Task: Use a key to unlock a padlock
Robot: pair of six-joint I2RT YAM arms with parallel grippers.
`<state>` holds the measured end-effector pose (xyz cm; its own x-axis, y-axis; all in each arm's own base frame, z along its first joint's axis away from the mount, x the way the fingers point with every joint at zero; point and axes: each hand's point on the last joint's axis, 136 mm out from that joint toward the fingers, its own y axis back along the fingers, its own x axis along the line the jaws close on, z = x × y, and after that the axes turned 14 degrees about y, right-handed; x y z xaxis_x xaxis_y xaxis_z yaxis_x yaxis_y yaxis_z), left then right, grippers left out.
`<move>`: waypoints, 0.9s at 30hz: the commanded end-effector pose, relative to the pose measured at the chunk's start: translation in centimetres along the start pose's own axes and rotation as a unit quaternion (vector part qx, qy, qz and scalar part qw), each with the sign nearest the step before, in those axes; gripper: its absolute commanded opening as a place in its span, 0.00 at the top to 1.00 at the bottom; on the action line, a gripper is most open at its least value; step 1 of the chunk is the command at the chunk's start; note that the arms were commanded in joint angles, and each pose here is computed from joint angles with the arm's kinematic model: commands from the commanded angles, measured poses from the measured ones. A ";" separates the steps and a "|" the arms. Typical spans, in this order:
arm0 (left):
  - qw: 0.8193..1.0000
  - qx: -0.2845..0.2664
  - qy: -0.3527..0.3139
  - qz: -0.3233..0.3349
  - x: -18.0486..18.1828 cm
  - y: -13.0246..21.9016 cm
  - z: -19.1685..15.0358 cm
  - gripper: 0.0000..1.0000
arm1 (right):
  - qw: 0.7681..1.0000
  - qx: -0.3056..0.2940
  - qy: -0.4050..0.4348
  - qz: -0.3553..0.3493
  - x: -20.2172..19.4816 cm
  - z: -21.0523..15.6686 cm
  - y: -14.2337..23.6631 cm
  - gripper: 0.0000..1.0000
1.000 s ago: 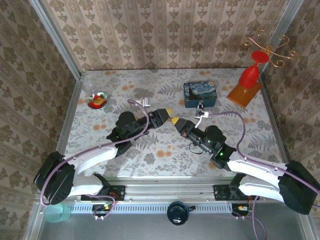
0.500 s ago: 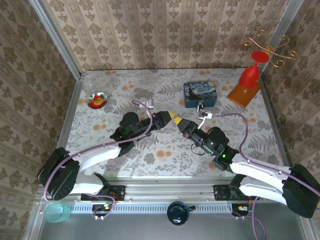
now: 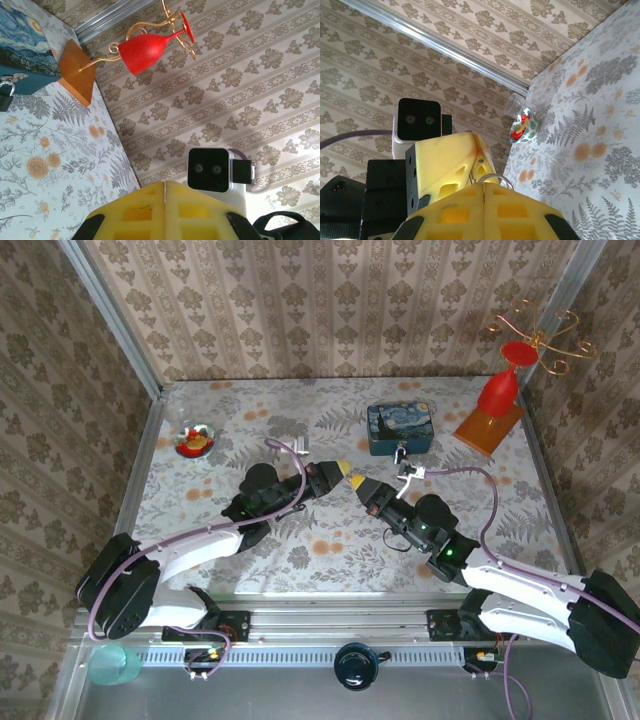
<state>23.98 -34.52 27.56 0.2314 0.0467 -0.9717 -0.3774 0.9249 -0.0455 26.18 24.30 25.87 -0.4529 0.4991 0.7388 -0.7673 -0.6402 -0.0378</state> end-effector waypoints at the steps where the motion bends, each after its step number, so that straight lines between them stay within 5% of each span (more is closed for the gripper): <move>1: 0.999 -0.016 -0.023 0.021 0.2 0.0 1.1 1.00 | 0.999 -0.007 0.006 -0.037 -0.8 0.6 0.5 0.80; 9: 0.991 -0.038 -0.074 0.101 1.2 0.9 2.3 1.00 | 0.998 -0.017 0.009 -0.062 -2.4 0.4 1.5 0.43; 27: 0.998 -0.012 -0.050 0.038 -1.7 -0.1 0.4 1.00 | 1.000 -0.016 0.007 0.020 0.3 0.2 0.4 0.36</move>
<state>24.51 -34.39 26.93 0.2532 0.2333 -0.9388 -0.4402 0.8920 0.1030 26.17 23.56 25.25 -0.4432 0.5101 0.7372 -0.7858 -0.6168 -0.0456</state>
